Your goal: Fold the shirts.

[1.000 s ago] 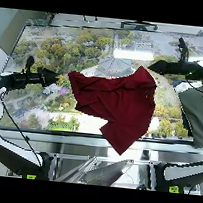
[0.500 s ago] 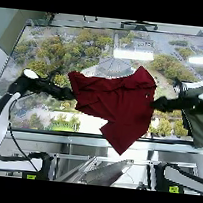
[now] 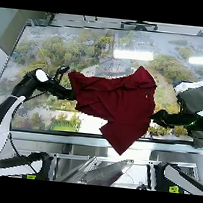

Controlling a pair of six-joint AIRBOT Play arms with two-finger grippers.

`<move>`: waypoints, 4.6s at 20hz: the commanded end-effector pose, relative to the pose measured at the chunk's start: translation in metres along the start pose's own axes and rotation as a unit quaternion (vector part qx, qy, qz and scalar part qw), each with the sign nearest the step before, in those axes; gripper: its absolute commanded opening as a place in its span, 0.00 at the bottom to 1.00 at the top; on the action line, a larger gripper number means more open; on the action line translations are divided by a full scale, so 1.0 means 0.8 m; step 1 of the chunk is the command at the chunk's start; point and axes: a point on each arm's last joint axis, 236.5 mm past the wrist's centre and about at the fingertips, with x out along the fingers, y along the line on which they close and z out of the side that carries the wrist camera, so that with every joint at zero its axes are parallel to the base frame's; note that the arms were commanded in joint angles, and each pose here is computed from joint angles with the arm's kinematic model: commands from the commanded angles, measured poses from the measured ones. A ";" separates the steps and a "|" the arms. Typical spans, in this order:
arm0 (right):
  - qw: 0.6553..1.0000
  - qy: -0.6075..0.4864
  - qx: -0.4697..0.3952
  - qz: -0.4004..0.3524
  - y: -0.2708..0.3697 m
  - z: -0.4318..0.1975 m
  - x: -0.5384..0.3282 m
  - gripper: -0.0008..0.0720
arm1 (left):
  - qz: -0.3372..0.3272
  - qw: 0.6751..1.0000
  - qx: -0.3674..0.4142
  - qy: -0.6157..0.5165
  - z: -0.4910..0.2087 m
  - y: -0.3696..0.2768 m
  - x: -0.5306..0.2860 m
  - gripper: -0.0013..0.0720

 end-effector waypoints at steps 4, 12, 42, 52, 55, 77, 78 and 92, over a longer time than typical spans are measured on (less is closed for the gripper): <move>0.997 0.035 0.064 -0.027 -0.031 -0.042 0.020 0.62 | -0.023 0.999 -0.002 0.025 -0.028 -0.018 0.026 0.49; 0.996 0.042 0.078 -0.032 -0.042 -0.059 0.031 0.62 | -0.023 0.997 0.049 0.048 -0.024 -0.051 0.070 0.49; 0.673 -0.483 -0.495 0.262 0.529 -0.085 -0.515 0.04 | -0.125 0.754 0.131 -0.632 0.016 -0.217 -0.669 0.05; 0.774 -0.414 -0.462 0.125 0.471 0.068 -0.412 0.04 | -0.090 0.852 0.061 -0.512 0.093 -0.094 -0.484 0.05; 0.842 -0.333 -0.421 0.050 0.408 0.178 -0.284 0.04 | -0.043 0.898 0.026 -0.437 0.164 -0.029 -0.339 0.05; 0.958 -0.110 -0.260 -0.051 0.176 0.268 -0.086 0.41 | -0.132 0.977 -0.081 -0.146 0.169 0.133 -0.141 0.02; 0.962 -0.079 -0.250 -0.074 0.150 0.249 -0.090 0.41 | -0.143 0.978 -0.092 -0.122 0.142 0.130 -0.136 0.02; 0.993 -0.024 -0.114 -0.038 0.007 0.106 -0.032 0.41 | -0.157 0.965 -0.210 0.013 -0.095 0.159 -0.012 0.48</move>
